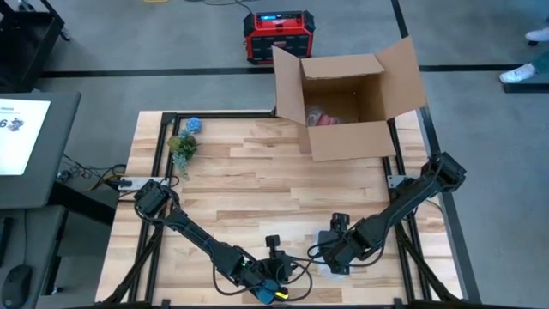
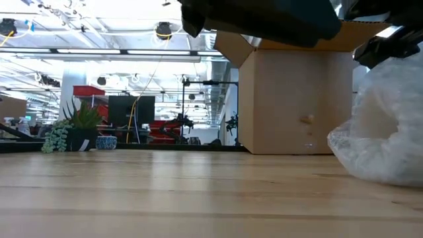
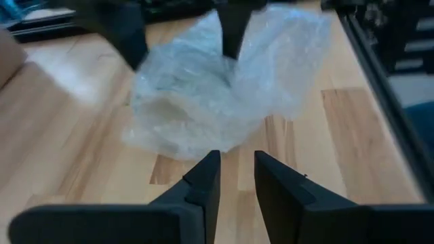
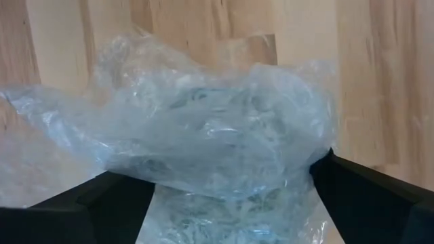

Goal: Wrap mug
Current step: Wrap the white patterned mug in the bubble wrap

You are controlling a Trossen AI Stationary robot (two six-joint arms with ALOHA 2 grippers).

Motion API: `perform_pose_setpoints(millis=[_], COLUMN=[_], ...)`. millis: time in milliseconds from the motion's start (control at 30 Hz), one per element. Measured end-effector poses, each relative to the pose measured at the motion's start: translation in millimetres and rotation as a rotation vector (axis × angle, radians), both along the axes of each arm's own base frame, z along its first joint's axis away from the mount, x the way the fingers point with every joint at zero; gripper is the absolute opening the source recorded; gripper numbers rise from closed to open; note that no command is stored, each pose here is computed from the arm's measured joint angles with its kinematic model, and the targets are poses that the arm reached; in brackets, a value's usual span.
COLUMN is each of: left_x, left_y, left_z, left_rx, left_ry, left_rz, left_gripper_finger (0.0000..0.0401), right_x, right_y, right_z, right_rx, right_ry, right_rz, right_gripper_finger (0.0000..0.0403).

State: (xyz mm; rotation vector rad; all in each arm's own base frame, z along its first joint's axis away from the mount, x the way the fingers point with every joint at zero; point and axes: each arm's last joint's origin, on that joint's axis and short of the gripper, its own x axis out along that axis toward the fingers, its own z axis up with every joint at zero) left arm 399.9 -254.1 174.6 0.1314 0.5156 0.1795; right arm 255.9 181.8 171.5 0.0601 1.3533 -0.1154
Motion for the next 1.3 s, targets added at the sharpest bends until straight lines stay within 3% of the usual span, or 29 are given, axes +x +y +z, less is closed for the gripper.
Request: perform_pose_setpoints(millis=[233,433,667,800,1000,1167,1300], left_x=[48,81,94,99,101,98,84], left_y=[36,82,103,118,121,115,115], left_z=[-53,-64,-54,-53,-52,-46,-3], left_rx=[0.012,-0.133,-0.068,-0.120,-0.116,-0.160,-0.194], left_ry=[-0.020,-0.119,-0.136,-0.136,-0.142,-0.121,0.009], left_rz=[-0.141,-0.246,-0.247,-0.308,-0.345,-0.278,-0.186], left_gripper_finger=[0.0105,0.0160,0.0185,0.0151,0.0020,0.0005,0.0001], right_x=[-13,-26,-33,-32,-35,-43,-53], right_y=[-1,-1,-8,-9,-10,-11,-5], right_z=[20,26,7,7,18,32,43], right_rx=[0.002,-0.034,-0.036,-0.039,-0.035,0.000,0.003], right_ry=[-0.063,-0.086,-0.103,-0.109,-0.144,-0.189,-0.268], right_rz=[-0.017,-0.029,-0.065,-0.066,-0.071,-0.105,-0.121], right_gripper_finger=[0.0359,0.0353,0.0352,0.0352,0.0352,0.0352,0.0352])
